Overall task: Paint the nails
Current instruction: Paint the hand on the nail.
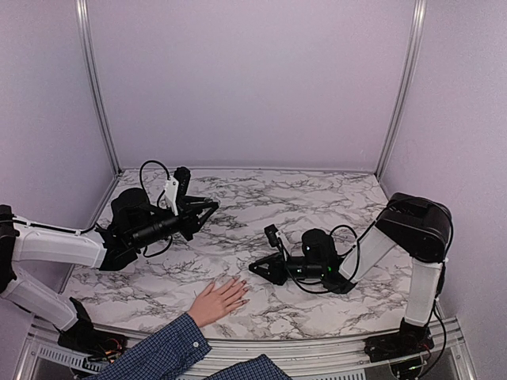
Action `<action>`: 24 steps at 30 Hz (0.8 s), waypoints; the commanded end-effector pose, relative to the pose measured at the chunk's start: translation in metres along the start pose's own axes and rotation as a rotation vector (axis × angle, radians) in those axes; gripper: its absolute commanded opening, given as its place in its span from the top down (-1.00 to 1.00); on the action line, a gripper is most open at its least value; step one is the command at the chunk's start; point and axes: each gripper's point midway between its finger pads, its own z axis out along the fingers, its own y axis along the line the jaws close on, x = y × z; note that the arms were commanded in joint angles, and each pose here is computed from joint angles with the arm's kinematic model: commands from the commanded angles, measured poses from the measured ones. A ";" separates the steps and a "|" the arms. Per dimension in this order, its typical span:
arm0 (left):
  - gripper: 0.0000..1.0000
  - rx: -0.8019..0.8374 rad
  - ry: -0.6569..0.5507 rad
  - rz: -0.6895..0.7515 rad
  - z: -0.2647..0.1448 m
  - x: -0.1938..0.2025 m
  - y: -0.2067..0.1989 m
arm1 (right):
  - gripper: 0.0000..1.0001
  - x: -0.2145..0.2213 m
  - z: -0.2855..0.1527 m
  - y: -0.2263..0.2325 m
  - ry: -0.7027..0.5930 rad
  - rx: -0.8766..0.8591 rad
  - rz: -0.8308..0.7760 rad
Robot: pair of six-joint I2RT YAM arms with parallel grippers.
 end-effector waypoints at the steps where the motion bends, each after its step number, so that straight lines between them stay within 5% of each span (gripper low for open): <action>1: 1.00 0.010 -0.058 0.004 0.002 -0.019 -0.001 | 1.00 -0.007 -0.004 -0.001 -0.016 0.014 -0.016; 24: 1.00 0.013 -0.061 0.005 0.002 -0.020 -0.002 | 1.00 -0.020 -0.016 0.005 -0.051 0.016 -0.038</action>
